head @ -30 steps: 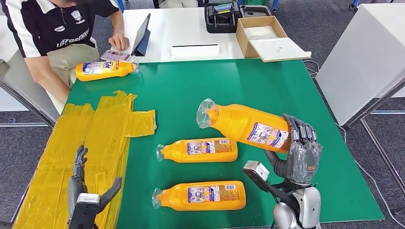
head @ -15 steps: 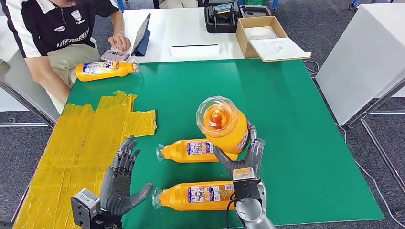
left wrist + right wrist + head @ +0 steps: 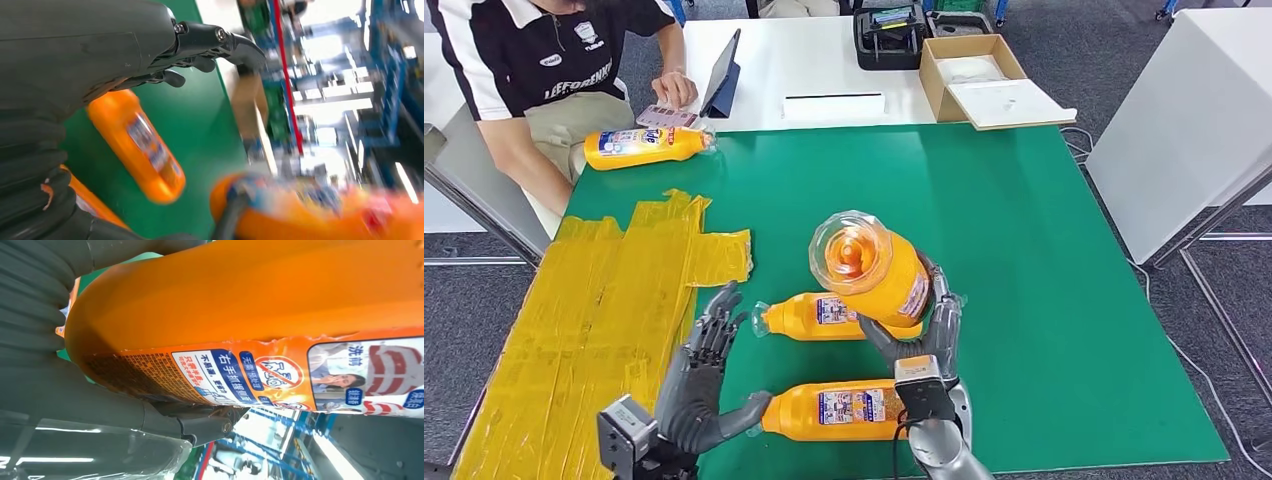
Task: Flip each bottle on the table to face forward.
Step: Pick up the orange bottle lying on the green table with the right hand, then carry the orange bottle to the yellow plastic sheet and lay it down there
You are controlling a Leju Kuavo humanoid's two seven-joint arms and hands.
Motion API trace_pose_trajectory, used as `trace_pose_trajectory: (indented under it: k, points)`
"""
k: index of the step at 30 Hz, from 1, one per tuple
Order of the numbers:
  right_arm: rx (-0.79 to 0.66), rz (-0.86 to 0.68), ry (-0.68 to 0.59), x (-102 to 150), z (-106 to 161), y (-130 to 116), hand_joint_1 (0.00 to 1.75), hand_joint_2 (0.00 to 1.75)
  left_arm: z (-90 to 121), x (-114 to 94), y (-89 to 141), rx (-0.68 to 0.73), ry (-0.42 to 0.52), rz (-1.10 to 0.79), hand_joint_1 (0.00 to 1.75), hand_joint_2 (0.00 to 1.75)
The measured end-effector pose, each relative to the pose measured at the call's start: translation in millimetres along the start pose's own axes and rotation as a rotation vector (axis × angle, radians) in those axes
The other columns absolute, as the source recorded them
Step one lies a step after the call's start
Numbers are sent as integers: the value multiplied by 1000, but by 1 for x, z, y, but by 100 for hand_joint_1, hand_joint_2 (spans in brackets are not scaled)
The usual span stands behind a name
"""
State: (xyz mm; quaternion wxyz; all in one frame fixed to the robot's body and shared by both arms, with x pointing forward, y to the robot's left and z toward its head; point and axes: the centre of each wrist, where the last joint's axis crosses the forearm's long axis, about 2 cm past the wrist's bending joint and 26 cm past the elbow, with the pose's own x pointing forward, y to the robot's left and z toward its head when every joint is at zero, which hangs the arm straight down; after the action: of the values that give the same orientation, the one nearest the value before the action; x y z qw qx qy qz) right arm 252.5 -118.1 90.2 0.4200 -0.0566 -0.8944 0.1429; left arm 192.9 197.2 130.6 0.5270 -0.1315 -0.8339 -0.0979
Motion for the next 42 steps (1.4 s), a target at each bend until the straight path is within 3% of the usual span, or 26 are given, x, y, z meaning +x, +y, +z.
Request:
trace_pose_trajectory:
  k: [6,12,25,42]
  points:
    - [38,34,27,0,9,-1,175,175,-38,3,-19,-54,-36,45,0,175]
    - [103,46,28,2,12,3,175,175,-58,4,-27,-64,-51,74,0,175]
    - [303,19,43,6,21,33,175,175,-77,6,-36,-68,-70,100,0,175]
    - [458,-5,112,-4,13,51,175,175,-80,-3,-24,-14,-38,123,0,175]
